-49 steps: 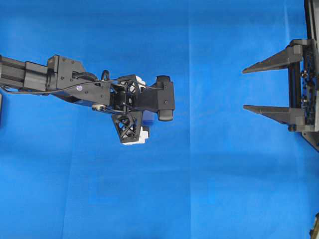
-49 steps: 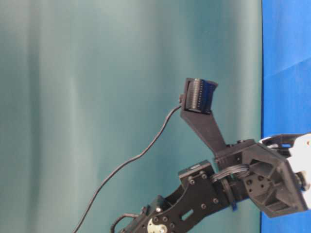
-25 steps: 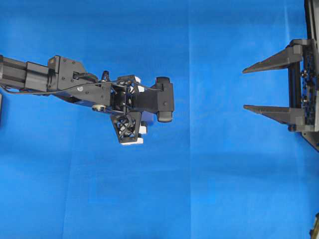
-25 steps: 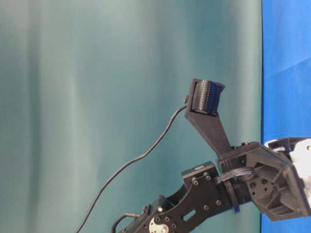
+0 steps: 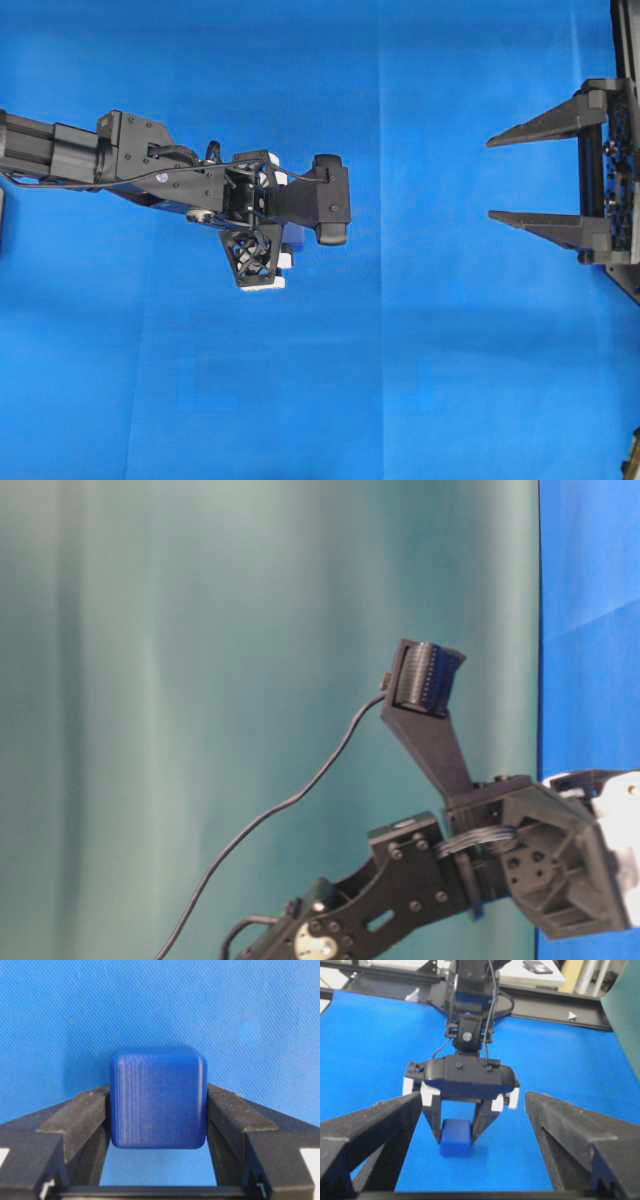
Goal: Handover the blue block to the right arm after grasping it with the left arm, then place it in the designated position.
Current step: 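Lift the blue cube upward with the left gripper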
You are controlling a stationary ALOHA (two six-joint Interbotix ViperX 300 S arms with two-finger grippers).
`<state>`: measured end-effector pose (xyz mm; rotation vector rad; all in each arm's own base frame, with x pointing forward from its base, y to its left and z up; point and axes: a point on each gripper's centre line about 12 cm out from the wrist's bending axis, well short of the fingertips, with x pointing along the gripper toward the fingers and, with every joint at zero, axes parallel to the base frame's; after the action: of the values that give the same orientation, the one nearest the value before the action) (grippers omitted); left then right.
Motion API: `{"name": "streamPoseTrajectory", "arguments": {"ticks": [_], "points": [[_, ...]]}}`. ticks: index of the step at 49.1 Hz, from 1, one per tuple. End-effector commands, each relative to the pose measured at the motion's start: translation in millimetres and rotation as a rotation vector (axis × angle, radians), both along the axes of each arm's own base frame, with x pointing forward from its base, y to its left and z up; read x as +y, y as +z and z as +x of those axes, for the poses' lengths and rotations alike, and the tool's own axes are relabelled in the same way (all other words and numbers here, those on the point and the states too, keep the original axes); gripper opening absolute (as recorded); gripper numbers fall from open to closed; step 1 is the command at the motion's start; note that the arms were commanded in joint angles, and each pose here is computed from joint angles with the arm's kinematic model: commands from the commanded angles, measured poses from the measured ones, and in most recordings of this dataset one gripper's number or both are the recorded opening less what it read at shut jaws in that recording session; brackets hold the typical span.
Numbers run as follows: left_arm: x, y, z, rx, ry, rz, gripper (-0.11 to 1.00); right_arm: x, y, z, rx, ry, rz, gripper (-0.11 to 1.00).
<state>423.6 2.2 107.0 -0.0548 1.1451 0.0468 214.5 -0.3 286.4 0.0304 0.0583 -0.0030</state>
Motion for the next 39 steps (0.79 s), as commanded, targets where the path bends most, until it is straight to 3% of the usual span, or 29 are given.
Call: {"name": "streamPoseTrajectory", "arguments": {"ticks": [1, 39], "points": [[-0.4, 39.0, 7.0, -0.081, 0.003, 0.0, 0.49, -0.3, 8.3, 2.2, -0.025, -0.001, -0.003, 0.97], [-4.9, 186.5, -11.8, -0.175, 0.005, -0.003, 0.49, -0.3, 7.3, 3.0, -0.02, -0.001, -0.003, 0.97]]}}
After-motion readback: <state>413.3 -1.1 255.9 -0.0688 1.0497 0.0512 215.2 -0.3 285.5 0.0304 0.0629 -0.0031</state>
